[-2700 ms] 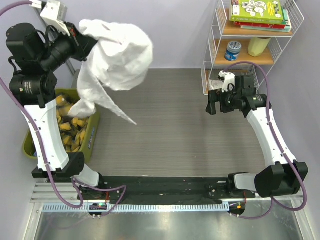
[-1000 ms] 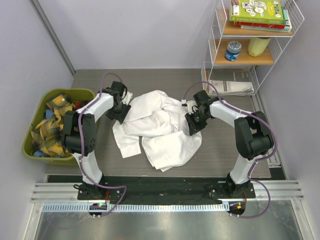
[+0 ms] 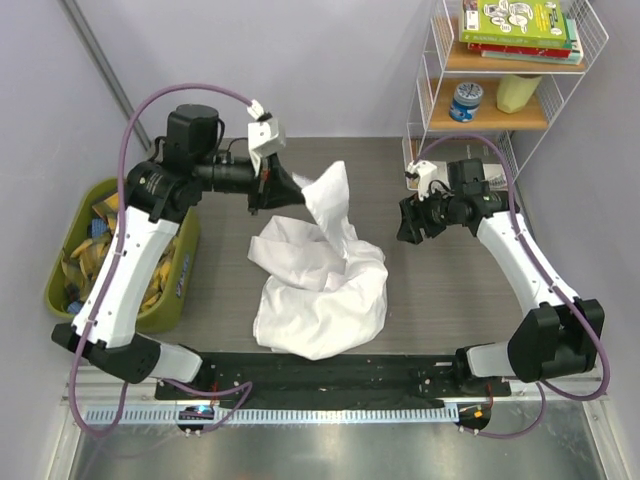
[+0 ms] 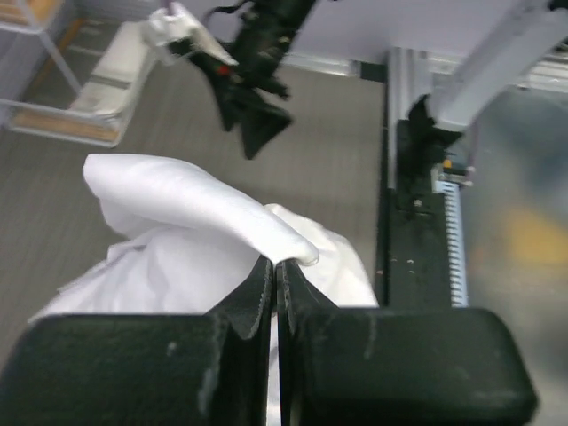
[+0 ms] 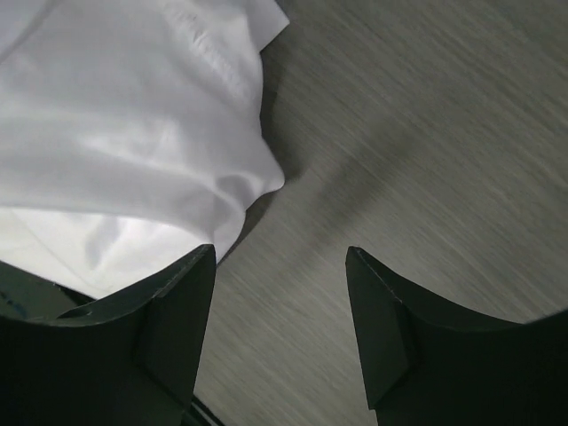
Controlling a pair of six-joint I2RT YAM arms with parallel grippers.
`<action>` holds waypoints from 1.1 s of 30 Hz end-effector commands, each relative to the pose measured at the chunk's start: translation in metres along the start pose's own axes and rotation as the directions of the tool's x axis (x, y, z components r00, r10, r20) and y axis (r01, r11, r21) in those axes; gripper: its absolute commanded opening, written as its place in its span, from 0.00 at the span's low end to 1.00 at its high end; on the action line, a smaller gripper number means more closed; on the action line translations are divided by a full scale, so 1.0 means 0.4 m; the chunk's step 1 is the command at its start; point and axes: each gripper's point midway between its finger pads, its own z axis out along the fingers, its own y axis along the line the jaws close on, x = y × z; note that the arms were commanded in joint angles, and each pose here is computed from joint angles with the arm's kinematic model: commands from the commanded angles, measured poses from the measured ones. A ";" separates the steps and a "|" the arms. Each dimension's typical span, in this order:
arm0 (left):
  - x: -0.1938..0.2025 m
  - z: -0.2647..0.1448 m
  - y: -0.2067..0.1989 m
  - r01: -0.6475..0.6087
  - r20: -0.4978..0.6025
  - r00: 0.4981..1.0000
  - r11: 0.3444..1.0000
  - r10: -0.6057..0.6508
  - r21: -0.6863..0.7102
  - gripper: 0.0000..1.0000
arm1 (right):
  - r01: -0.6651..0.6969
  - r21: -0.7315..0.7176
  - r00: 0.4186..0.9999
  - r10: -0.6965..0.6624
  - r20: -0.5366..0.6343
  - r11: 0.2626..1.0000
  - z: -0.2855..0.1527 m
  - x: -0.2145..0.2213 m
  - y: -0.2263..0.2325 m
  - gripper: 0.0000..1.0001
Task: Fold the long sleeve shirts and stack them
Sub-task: Flatten the shirt out
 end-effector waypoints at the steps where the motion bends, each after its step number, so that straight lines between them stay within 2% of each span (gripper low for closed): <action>1: 0.076 -0.033 -0.177 0.076 -0.059 0.997 0.938 -0.059 0.337 0.00 | 0.127 0.025 0.982 -0.129 0.136 0.992 0.014 -0.094 -0.025 0.66; 4: 0.183 -0.077 -0.238 0.085 -0.229 0.973 0.914 0.009 0.396 0.00 | 0.130 -0.037 0.984 -0.125 0.129 0.991 0.054 -0.093 -0.009 0.64; 5: 0.223 -0.083 -0.213 0.107 -0.310 0.951 0.933 0.006 0.344 0.00 | 0.123 -0.059 0.988 -0.117 0.101 0.991 0.085 -0.079 -0.004 0.64; 6: 0.245 -0.093 -0.200 0.096 -0.345 0.938 0.945 0.019 0.314 0.00 | 0.129 -0.076 0.989 -0.123 0.082 0.989 0.103 -0.072 0.014 0.64; 7: 0.275 -0.097 -0.186 0.097 -0.363 0.932 0.950 0.017 0.296 0.00 | 0.139 -0.099 0.990 -0.135 0.048 0.985 0.134 -0.056 0.052 0.63; 12: 0.305 -0.161 -0.025 0.060 -0.349 0.936 0.998 -0.055 0.004 0.00 | 0.107 -0.178 0.994 -0.112 -0.020 0.978 0.262 0.004 0.153 0.63; 13: 0.309 -0.169 0.013 0.130 -0.350 0.922 0.985 -0.163 -0.116 0.00 | 0.094 -0.195 0.993 -0.106 -0.050 0.976 0.284 0.031 0.168 0.59; 14: 0.281 -0.178 0.107 0.058 -0.294 0.947 0.971 -0.127 -0.230 0.00 | 0.081 -0.225 0.993 -0.099 -0.071 0.971 0.300 0.047 0.192 0.52; 15: 0.300 -0.197 0.159 0.055 -0.292 0.943 0.940 -0.160 -0.338 0.00 | 0.043 -0.253 0.990 -0.076 -0.122 0.967 0.326 0.084 0.203 0.46; 16: 0.299 -0.206 0.205 0.074 -0.255 0.947 0.904 -0.196 -0.422 0.00 | 0.010 -0.275 0.987 -0.053 -0.150 0.961 0.336 0.110 0.215 0.33; 17: 0.256 -0.206 0.276 0.069 -0.164 0.971 0.856 -0.176 -0.512 0.00 | -0.049 -0.306 0.984 -0.007 -0.180 0.951 0.343 0.128 0.244 0.27; 18: 0.277 -0.210 0.316 0.085 -0.151 0.966 0.814 -0.208 -0.574 0.00 | -0.090 -0.366 0.980 0.017 -0.197 0.926 0.341 0.140 0.284 0.23; 19: 0.272 -0.197 0.348 0.103 -0.118 0.970 0.804 -0.211 -0.586 0.00 | -0.114 -0.400 0.980 0.038 -0.193 0.909 0.339 0.152 0.313 0.18; 21: 0.239 -0.158 0.397 0.157 -0.039 0.975 0.799 -0.220 -0.581 0.00 | -0.188 -0.502 0.973 0.091 -0.212 0.844 0.313 0.152 0.432 0.17; 22: 0.270 -0.118 0.437 0.203 -0.038 0.962 0.802 -0.270 -0.562 0.00 | -0.131 -0.551 0.989 0.072 -0.127 0.824 0.285 0.118 0.486 0.17; 23: 0.267 -0.086 0.443 0.240 -0.024 0.955 0.815 -0.297 -0.527 0.00 | -0.096 -0.584 0.994 0.046 -0.100 0.806 0.264 0.106 0.531 0.17; 24: 0.228 -0.069 0.450 0.243 -0.002 0.960 0.837 -0.280 -0.491 0.00 | -0.030 -0.625 0.997 -0.018 -0.071 0.780 0.236 0.104 0.589 0.17; 25: 0.221 -0.035 0.444 0.275 0.012 0.955 0.869 -0.296 -0.412 0.00 | -0.009 -0.642 0.998 -0.029 -0.048 0.767 0.208 0.078 0.605 0.17; 26: 0.236 -0.012 0.465 0.309 0.015 0.944 0.868 -0.329 -0.389 0.00 | 0.023 -0.652 1.000 -0.026 0.005 0.758 0.168 0.041 0.614 0.17; 28: 0.182 0.007 0.456 0.310 0.056 0.950 0.901 -0.308 -0.303 0.00 | 0.048 -0.604 0.997 -0.001 0.078 0.795 0.130 -0.010 0.555 0.19; 29: 0.169 0.013 0.448 0.299 0.062 0.954 0.916 -0.293 -0.269 0.00 | 0.102 -0.563 0.986 -0.007 0.167 0.820 0.081 -0.049 0.524 0.22; 30: 0.147 0.014 0.438 0.270 0.069 0.963 0.930 -0.261 -0.249 0.00 | 0.118 -0.514 0.981 -0.019 0.194 0.850 0.072 -0.058 0.484 0.25; 31: 0.128 0.016 0.430 0.241 0.082 0.970 0.943 -0.228 -0.229 0.00 | 0.149 -0.392 0.975 -0.068 0.213 0.908 0.073 -0.061 0.394 0.31; 33: 0.091 0.016 0.379 0.193 0.099 0.979 0.969 -0.179 -0.152 0.00 | 0.173 -0.290 0.971 -0.115 0.207 0.941 0.080 -0.052 0.318 0.38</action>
